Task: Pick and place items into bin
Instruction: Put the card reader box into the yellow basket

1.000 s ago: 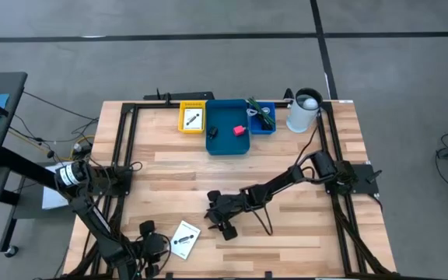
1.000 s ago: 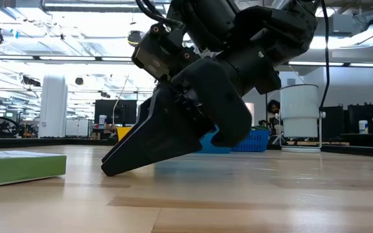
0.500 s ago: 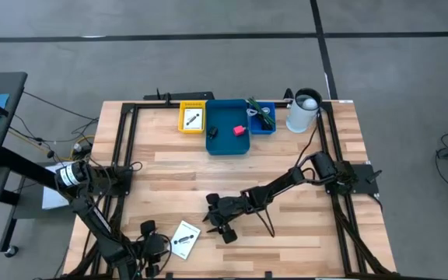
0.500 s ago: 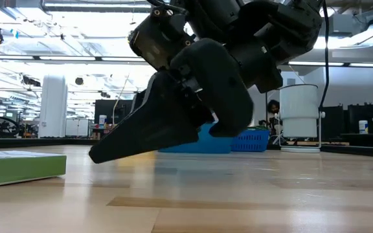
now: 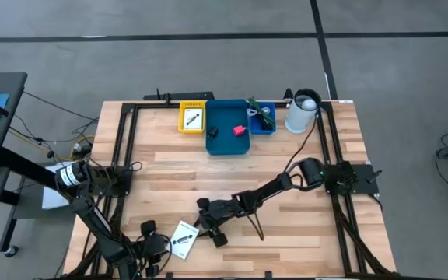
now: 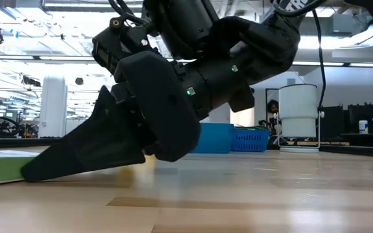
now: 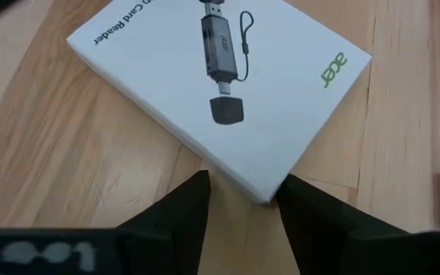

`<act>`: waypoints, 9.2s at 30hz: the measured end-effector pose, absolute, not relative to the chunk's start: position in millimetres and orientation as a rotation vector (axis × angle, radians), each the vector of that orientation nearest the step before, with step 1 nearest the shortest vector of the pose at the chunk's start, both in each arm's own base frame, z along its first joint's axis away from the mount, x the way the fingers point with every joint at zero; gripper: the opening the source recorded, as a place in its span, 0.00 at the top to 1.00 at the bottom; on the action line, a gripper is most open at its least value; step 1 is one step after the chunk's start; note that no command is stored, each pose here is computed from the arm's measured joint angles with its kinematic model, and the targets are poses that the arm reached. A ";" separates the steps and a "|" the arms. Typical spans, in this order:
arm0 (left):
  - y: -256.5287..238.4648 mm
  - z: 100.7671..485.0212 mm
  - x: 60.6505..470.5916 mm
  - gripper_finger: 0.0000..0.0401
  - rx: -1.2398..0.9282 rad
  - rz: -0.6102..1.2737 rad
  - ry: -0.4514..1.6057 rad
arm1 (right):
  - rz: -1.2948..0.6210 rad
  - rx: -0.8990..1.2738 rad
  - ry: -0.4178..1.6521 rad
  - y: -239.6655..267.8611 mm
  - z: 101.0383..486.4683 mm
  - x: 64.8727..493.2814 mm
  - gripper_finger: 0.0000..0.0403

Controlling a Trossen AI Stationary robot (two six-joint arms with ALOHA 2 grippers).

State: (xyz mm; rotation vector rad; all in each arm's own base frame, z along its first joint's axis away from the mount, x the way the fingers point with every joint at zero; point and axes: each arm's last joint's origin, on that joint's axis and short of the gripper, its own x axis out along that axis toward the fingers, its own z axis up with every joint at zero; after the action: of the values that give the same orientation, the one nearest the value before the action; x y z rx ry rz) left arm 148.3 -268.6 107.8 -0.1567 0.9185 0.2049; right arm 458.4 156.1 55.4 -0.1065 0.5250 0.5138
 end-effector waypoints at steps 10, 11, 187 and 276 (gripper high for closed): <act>-268.4 108.0 148.5 0.62 -0.153 0.208 0.907 | 0.526 -0.107 0.524 156.3 55.7 459.2 0.57; -268.4 108.0 148.5 0.62 -0.153 0.209 0.906 | 0.526 -0.107 0.524 155.8 55.7 459.3 0.58; -223.6 119.4 193.7 0.83 0.094 0.477 0.677 | 0.429 -0.280 0.669 127.5 93.3 464.1 0.70; -207.2 143.2 201.5 0.72 0.244 0.633 0.868 | 0.305 -0.647 0.755 126.2 66.1 486.4 1.00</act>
State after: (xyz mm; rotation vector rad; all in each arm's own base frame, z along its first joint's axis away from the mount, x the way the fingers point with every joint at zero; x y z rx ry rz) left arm 201.5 -207.2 143.2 0.2437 0.8678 0.6328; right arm 486.4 126.2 66.1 -0.6465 0.7547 0.3046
